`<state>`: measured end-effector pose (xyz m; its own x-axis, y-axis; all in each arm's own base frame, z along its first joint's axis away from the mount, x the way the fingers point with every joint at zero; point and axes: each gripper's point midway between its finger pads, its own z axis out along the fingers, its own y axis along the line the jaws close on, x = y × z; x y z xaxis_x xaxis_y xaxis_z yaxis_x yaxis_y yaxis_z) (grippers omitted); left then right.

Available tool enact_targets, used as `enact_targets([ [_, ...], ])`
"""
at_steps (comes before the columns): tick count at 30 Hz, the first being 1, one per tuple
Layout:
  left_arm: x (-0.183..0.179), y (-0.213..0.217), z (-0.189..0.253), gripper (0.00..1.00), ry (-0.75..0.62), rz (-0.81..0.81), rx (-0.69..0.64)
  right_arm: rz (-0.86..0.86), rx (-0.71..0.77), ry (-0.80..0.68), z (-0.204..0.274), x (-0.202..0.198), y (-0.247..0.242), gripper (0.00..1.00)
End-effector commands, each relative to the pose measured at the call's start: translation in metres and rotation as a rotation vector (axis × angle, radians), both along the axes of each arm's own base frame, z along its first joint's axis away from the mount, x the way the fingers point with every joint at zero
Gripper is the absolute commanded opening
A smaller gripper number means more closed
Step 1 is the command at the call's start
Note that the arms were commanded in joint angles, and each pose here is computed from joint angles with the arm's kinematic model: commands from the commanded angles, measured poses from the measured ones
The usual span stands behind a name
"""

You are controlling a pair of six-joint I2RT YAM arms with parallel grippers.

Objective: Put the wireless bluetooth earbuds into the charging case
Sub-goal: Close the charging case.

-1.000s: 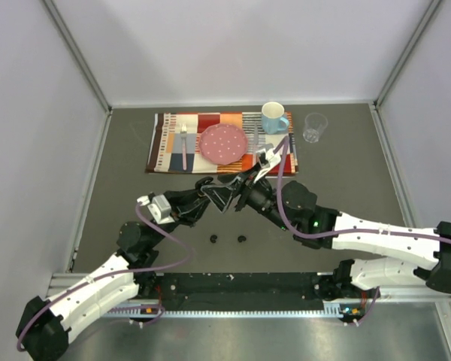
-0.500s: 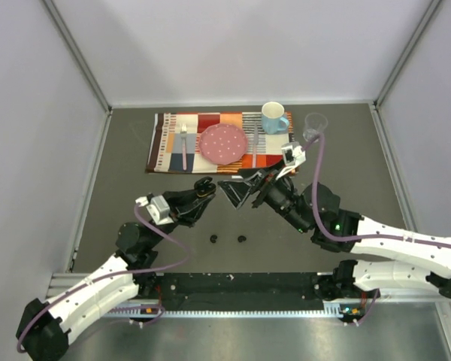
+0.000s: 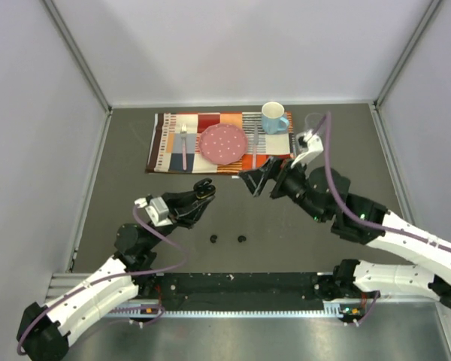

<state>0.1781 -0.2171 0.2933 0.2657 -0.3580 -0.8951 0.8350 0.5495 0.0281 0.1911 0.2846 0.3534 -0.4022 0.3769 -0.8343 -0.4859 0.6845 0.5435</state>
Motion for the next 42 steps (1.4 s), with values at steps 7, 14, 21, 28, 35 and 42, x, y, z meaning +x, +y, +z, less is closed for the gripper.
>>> enact_targets([
  [7,-0.008,0.001,0.028,0.0,-0.065,-0.024,-0.026,0.227,0.072,0.329,-0.001,0.016,-0.029,0.99],
  [14,-0.011,-0.005,0.034,0.0,-0.083,-0.055,-0.02,0.117,0.282,0.268,0.015,0.033,-0.045,0.99],
  [21,-0.015,-0.016,0.036,0.0,-0.103,-0.113,-0.004,0.162,0.208,0.251,0.023,0.038,-0.039,0.99],
  [28,-0.016,-0.025,0.035,0.0,-0.124,-0.159,0.018,0.286,0.098,0.318,0.014,0.038,-0.019,0.99],
  [35,-0.019,-0.036,0.035,0.0,-0.124,-0.222,0.027,0.306,0.077,0.295,0.015,0.035,-0.018,0.99],
  [42,-0.021,-0.042,0.032,0.0,-0.12,-0.263,0.038,0.315,0.02,0.285,0.005,0.031,-0.011,0.99],
])
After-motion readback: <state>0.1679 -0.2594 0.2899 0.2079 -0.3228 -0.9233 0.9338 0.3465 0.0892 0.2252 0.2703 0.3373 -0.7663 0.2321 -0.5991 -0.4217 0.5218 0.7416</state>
